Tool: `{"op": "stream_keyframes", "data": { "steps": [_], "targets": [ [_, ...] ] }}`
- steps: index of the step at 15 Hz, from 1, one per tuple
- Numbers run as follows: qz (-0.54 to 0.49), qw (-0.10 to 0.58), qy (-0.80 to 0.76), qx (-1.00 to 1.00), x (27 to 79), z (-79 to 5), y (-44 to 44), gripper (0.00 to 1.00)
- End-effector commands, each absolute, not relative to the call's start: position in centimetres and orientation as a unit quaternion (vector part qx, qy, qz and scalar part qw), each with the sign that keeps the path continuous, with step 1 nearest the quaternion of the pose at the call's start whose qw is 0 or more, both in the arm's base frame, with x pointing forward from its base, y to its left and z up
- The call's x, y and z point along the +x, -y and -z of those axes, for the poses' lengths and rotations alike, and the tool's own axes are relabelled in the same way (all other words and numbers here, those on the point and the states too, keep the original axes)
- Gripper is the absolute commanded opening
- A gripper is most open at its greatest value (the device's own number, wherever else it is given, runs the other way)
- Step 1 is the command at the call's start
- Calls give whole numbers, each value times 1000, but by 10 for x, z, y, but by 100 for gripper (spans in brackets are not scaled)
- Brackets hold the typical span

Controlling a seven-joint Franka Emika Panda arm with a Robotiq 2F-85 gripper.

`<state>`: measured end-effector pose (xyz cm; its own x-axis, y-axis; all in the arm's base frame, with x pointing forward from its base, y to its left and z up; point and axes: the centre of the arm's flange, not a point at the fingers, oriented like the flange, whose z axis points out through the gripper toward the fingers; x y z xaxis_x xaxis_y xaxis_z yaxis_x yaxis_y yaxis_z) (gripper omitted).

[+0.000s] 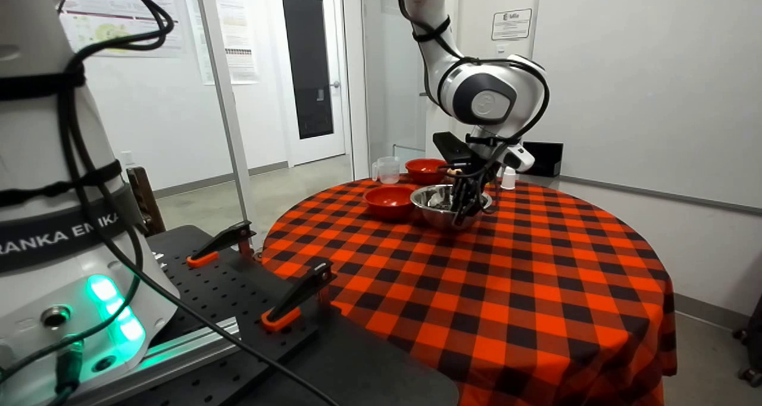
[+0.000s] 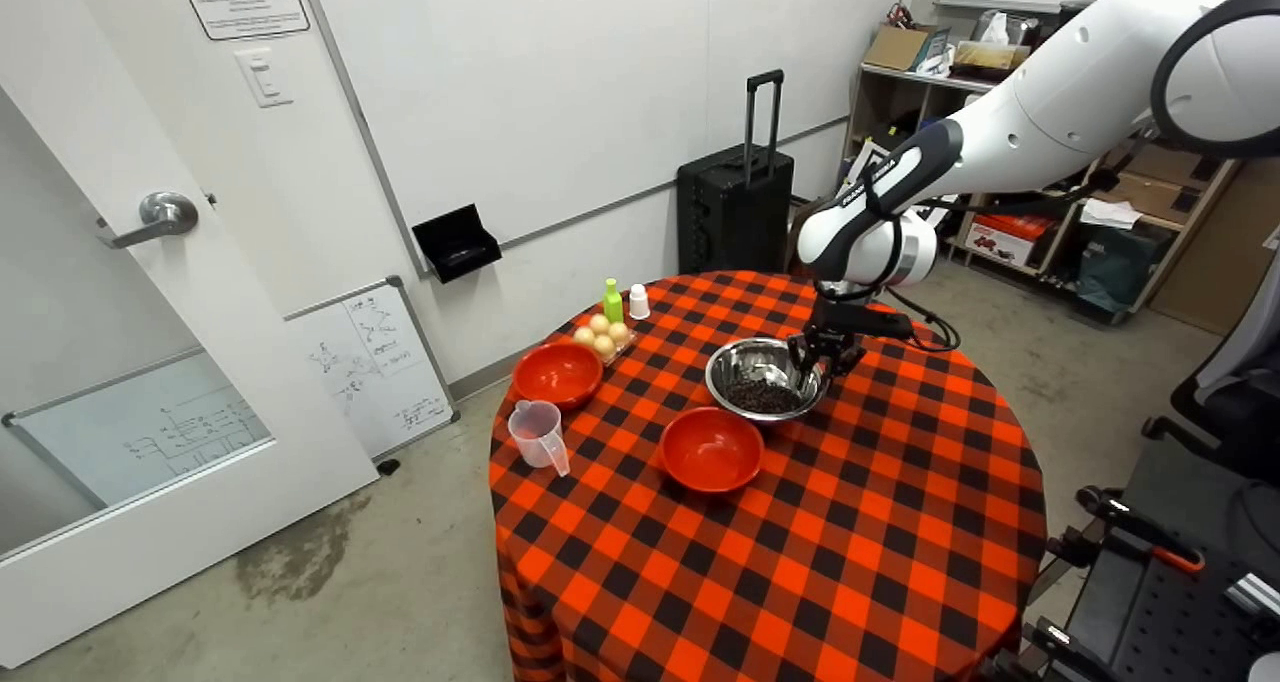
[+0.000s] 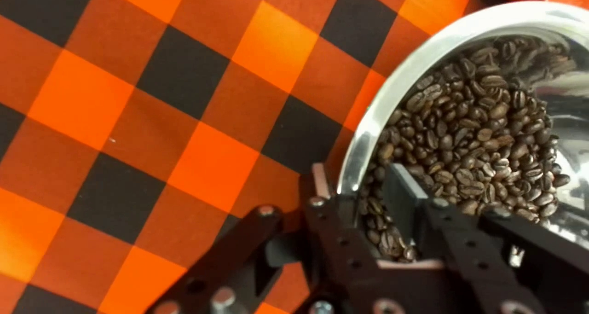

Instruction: Pour the content from the silver bowl into the orange bowl

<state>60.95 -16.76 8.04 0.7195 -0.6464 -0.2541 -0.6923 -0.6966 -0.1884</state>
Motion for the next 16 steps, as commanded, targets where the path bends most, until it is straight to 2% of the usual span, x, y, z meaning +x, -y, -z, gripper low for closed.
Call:
{"op": "stream_keyframes", "data": {
  "steps": [1, 3, 5, 9, 11, 12, 13, 16],
  "targets": [
    [-78, 139, -354, -921, 625, -79, 150, 68],
    [-76, 140, -350, -923, 630, -79, 142, 84],
    [-76, 139, -345, -925, 633, -76, 135, 94],
    [-83, 136, -344, -925, 633, -63, 122, 99],
    [-90, 137, -343, -925, 631, -54, 116, 96],
    [-94, 136, -342, -925, 630, -50, 114, 89],
    [-96, 136, -340, -926, 629, -46, 113, 70],
    [-98, 135, -339, -926, 627, -44, 112, 48]
  ]
}}
